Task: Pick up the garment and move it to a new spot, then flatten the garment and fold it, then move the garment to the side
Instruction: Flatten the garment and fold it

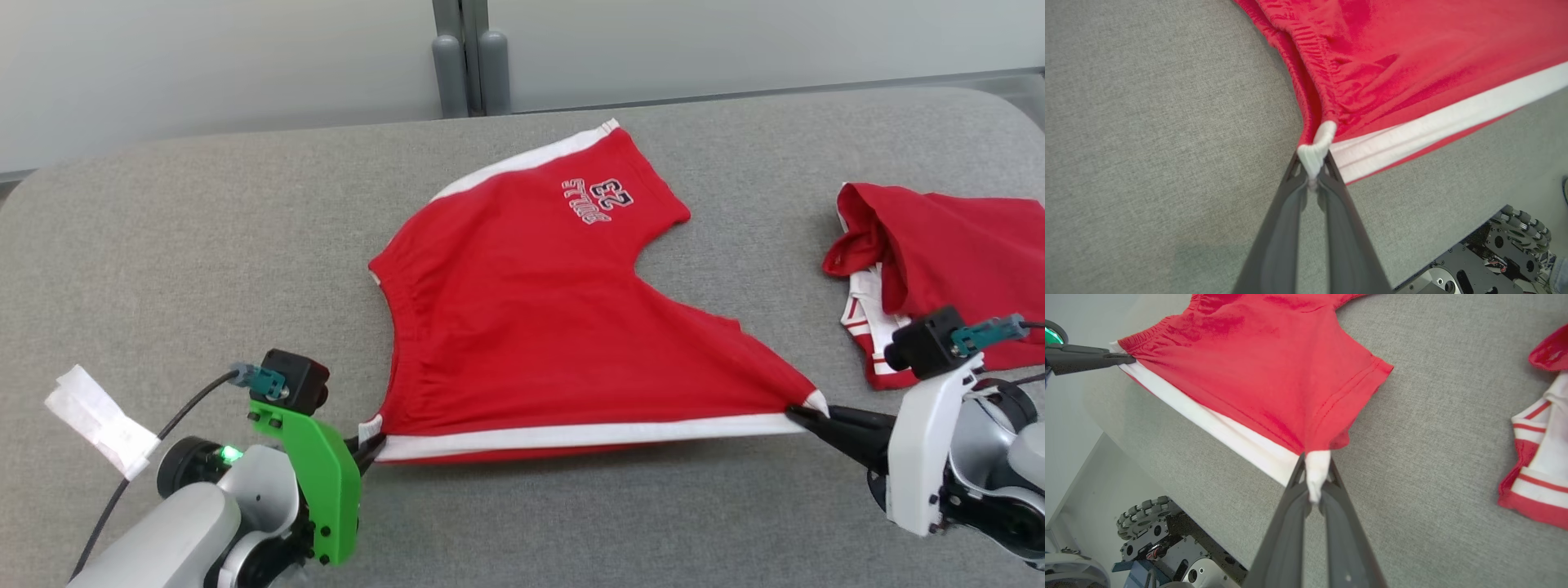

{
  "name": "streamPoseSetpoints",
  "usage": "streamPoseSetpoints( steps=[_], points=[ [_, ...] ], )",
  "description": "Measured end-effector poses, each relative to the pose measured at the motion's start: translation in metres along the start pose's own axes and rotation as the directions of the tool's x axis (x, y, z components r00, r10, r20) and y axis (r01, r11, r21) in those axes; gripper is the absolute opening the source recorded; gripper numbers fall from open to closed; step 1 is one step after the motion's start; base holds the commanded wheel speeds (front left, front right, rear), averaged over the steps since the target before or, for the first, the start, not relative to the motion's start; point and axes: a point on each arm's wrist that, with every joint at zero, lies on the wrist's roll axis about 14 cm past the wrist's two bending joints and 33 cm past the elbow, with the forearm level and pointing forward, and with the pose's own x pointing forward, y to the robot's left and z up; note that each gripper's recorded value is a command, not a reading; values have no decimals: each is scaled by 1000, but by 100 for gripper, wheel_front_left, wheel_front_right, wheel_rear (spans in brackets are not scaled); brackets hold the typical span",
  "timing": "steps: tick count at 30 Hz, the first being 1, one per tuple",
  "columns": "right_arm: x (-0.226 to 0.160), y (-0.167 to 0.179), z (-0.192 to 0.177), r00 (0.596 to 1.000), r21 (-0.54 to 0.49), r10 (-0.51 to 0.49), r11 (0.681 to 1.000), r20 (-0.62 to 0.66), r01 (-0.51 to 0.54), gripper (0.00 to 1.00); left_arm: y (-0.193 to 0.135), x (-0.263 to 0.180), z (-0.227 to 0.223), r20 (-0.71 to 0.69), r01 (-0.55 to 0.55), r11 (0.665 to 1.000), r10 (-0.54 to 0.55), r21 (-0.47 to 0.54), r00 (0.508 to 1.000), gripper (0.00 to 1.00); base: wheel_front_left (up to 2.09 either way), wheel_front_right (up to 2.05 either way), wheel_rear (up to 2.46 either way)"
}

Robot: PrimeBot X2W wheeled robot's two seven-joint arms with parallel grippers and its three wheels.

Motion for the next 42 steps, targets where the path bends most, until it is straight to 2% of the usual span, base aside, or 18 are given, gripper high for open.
streamPoseSetpoints(
  steps=[5, 11, 16, 24, 32, 37, 42],
  points=[
    [-29, 7, 11, 1000, -16, 17, 1000, -26, -17, 0, -22, -28, 7, -31, 41, 998, -42, -36, 999, 0, 0, 0, 0],
    [-23, 3, 42, 1000, -37, 23, 999, -8, -23, 0, -26, -34, 12, -194, 81, 993, -97, -89, 976, 0, 0, 0, 0],
    [5, -7, 67, 998, 9, 49, 999, -41, -48, 0, -15, -24, 43, -333, 90, 990, -121, -109, 935, 0, 0, 0, 0],
    [66, -39, 102, 993, 111, 69, 992, -97, -58, 0, -1, 3, 76, -496, 85, 966, -199, -244, 845, 0, 0, 0, 0],
    [126, -74, 124, 991, 180, 53, 983, -124, -31, 0, 32, 35, 100, -512, -18, 926, -192, -376, 837, 0, 0, 0, 0],
    [159, -79, 140, 993, 183, 54, 982, -100, -35, 0, 49, 49, 99, -545, -87, 917, -154, -390, 824, 0, 0, 0, 0],
    [185, -85, 154, 996, 186, 46, 982, -75, -31, 0, 56, 61, 105, -548, -109, 905, -150, -411, 823, 0, 0, 0, 0]
  ],
)
